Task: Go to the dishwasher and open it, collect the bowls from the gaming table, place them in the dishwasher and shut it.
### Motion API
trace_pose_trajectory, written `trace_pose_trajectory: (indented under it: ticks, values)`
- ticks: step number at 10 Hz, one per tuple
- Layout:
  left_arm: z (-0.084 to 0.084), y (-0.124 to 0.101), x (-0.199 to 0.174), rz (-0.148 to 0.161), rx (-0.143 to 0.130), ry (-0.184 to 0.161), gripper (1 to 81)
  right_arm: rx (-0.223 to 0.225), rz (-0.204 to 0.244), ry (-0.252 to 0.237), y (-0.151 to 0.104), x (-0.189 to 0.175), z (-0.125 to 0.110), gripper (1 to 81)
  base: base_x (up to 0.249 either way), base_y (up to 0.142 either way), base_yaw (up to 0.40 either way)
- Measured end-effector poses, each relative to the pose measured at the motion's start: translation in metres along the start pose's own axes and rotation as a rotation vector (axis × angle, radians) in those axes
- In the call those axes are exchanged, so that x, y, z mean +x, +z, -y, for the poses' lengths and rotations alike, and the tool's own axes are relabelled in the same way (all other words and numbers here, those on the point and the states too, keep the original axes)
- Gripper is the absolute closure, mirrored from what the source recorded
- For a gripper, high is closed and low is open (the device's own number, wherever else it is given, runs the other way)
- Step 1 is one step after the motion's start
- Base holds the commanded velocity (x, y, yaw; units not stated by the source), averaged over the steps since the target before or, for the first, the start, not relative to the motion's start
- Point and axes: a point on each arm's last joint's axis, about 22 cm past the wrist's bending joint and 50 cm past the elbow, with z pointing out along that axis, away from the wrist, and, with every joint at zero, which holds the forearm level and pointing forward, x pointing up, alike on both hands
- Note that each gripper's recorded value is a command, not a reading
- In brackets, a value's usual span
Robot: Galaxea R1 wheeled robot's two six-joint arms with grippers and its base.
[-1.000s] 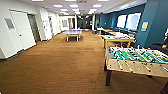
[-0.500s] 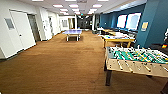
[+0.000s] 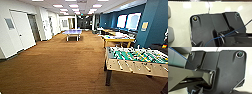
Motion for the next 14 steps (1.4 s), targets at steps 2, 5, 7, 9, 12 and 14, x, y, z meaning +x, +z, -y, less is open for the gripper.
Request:
trace_pose_trajectory:
  ticks: [2, 5, 7, 9, 12, 14]
  values:
    - [0.000, -0.001, -0.004, 0.005, 0.001, 0.000, 1.0, 0.002, 0.012, 0.001, 0.000, -0.010, 0.002, 1.0, 0.084, 0.000, 0.000]
    - [0.001, 0.000, 0.004, -0.007, 0.001, 0.003, 1.0, 0.000, -0.006, -0.003, 0.000, 0.001, 0.000, 1.0, 0.098, 0.000, 0.000]
    - [0.001, 0.000, -0.001, 0.001, 0.001, 0.001, 1.0, 0.001, 0.000, -0.002, 0.000, -0.003, 0.001, 1.0, 0.113, 0.000, 0.000]
    - [0.001, 0.000, 0.000, -0.001, 0.001, 0.001, 1.0, 0.000, -0.003, -0.003, 0.000, -0.001, 0.000, 1.0, 0.115, 0.000, 0.000]
    - [0.001, 0.000, 0.000, 0.000, 0.002, 0.001, 1.0, 0.001, -0.002, -0.002, 0.000, -0.001, 0.000, 1.0, 0.114, 0.000, 0.000]
    - [0.002, -0.001, 0.000, 0.000, 0.003, 0.001, 1.0, 0.000, -0.002, -0.002, 0.000, -0.001, 0.000, 1.0, 0.115, 0.000, 0.000]
